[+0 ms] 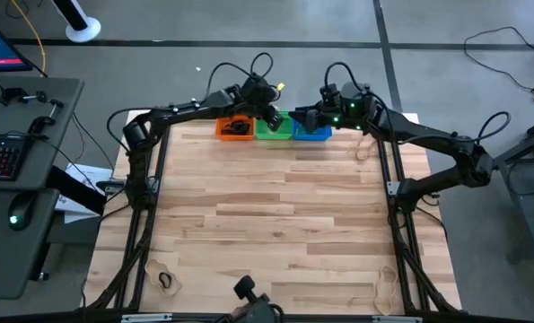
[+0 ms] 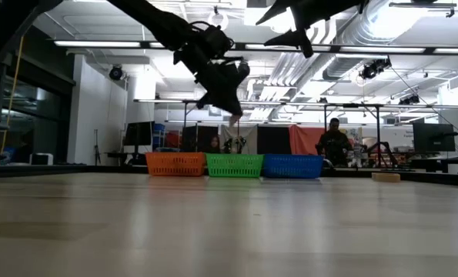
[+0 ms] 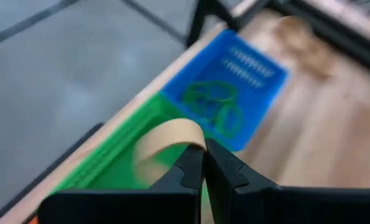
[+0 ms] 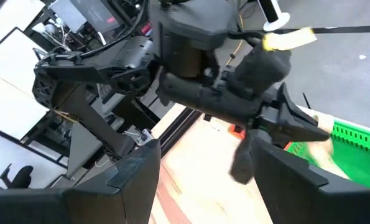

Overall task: Sort rubber bands into baskets
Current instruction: Put the white rubber band into the green basket

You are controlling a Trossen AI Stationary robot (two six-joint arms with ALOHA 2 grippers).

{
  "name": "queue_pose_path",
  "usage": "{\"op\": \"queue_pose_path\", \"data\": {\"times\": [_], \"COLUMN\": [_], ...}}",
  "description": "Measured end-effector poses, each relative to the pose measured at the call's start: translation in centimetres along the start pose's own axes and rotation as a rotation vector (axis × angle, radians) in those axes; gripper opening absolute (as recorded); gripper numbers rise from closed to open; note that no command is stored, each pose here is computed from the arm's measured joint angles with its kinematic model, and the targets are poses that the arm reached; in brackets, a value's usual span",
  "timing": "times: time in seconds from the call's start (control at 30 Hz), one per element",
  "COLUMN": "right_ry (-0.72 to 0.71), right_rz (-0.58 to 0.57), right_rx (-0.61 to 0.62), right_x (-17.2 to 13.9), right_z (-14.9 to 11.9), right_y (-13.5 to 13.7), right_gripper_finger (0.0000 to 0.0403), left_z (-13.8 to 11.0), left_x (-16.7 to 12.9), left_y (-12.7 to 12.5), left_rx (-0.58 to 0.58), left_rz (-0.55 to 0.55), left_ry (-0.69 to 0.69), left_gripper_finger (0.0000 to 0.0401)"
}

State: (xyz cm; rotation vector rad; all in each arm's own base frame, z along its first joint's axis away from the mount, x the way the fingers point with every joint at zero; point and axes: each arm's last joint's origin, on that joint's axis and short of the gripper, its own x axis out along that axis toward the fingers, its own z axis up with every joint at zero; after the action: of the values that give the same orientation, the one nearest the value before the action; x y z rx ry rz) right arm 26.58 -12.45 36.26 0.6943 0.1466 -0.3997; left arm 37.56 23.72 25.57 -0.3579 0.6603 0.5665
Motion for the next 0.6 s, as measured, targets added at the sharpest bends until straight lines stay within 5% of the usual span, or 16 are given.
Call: {"op": "queue_pose_path", "data": {"times": [0.23, 0.6], "right_ry": [-0.004, 0.047], "right_rz": [-0.021, -0.041], "right_rx": [-0.01, -0.019], "right_x": [0.1, 0.1], "right_z": [-0.4, -1.4], "right_y": [0.4, 0.9], "right_gripper_finger": [0.0236, 0.0236], "left_z": [0.2, 0.0], "left_x": [0.1, -0.3], "left_y": [0.8, 0.2], "left_rx": [0.034, -0.06], "left_rz": [0.118, 0.065], "left_ry": [-0.041, -0.019], "left_gripper_finger": [0.0019, 0.0153]}}
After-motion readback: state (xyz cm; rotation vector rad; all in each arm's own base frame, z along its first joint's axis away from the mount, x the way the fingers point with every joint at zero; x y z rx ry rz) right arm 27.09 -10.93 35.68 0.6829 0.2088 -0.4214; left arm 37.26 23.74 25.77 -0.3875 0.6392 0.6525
